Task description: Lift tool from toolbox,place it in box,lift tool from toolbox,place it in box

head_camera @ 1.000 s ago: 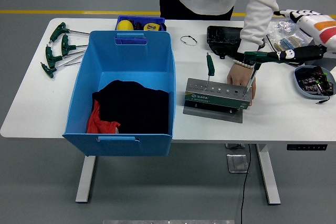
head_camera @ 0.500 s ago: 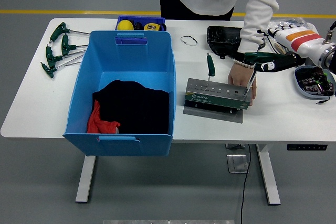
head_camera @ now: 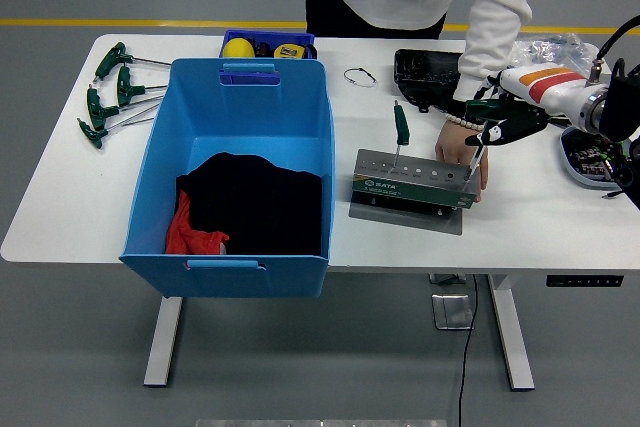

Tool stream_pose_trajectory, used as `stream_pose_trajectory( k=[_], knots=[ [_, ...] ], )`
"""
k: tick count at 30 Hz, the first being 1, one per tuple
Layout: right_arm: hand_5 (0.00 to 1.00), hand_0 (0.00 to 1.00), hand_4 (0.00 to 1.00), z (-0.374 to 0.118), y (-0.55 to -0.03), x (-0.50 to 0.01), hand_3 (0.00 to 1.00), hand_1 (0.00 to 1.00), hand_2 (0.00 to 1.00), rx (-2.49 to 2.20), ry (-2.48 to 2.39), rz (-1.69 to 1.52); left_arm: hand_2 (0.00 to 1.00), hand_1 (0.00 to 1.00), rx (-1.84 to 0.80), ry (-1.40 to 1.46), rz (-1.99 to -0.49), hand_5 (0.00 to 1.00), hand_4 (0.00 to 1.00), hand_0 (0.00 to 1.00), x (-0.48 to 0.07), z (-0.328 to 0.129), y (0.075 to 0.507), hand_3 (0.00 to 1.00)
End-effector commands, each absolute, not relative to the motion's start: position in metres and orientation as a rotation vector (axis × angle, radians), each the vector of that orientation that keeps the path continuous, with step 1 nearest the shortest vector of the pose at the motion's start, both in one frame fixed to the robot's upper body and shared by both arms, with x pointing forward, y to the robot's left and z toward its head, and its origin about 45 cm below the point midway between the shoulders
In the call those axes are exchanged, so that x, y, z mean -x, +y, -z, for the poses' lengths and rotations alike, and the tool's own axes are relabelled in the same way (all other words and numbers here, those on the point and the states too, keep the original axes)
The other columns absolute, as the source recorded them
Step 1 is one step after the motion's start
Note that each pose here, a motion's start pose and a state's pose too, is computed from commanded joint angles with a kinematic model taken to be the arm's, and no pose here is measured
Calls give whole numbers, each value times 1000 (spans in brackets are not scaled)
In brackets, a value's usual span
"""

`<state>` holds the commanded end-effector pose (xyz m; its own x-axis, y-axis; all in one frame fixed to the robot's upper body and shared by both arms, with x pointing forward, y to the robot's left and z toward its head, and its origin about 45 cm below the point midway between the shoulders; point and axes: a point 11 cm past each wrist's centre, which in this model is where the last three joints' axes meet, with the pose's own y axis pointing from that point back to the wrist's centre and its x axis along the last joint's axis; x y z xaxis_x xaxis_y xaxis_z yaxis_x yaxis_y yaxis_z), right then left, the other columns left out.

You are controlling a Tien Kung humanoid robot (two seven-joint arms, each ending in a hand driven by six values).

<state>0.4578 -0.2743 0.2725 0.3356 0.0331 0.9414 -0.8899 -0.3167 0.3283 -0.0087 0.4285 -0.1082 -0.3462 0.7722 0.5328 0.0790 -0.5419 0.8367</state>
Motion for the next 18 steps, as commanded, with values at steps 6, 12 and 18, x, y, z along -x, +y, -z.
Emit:
stream_pose_trajectory(
  k=[6, 12, 18],
  knots=[
    [884, 496, 998, -269, -273, -459, 527, 425, 391, -1603, -820, -1140, 551, 530, -1411, 1120, -1940, 672, 727, 521, 8, 108, 429, 703],
    [951, 428, 998, -264, -277, -461, 415, 380, 341, -1576, -827, -1111, 549, 528, -1407, 1119, -1945, 673, 728, 520, 7, 108, 430, 700],
    [998, 409, 998, -263, -280, -461, 395, 366, 334, -1573, -859, -1096, 545, 525, -1406, 1120, -1949, 671, 726, 516, 7, 108, 430, 700]
  ],
)
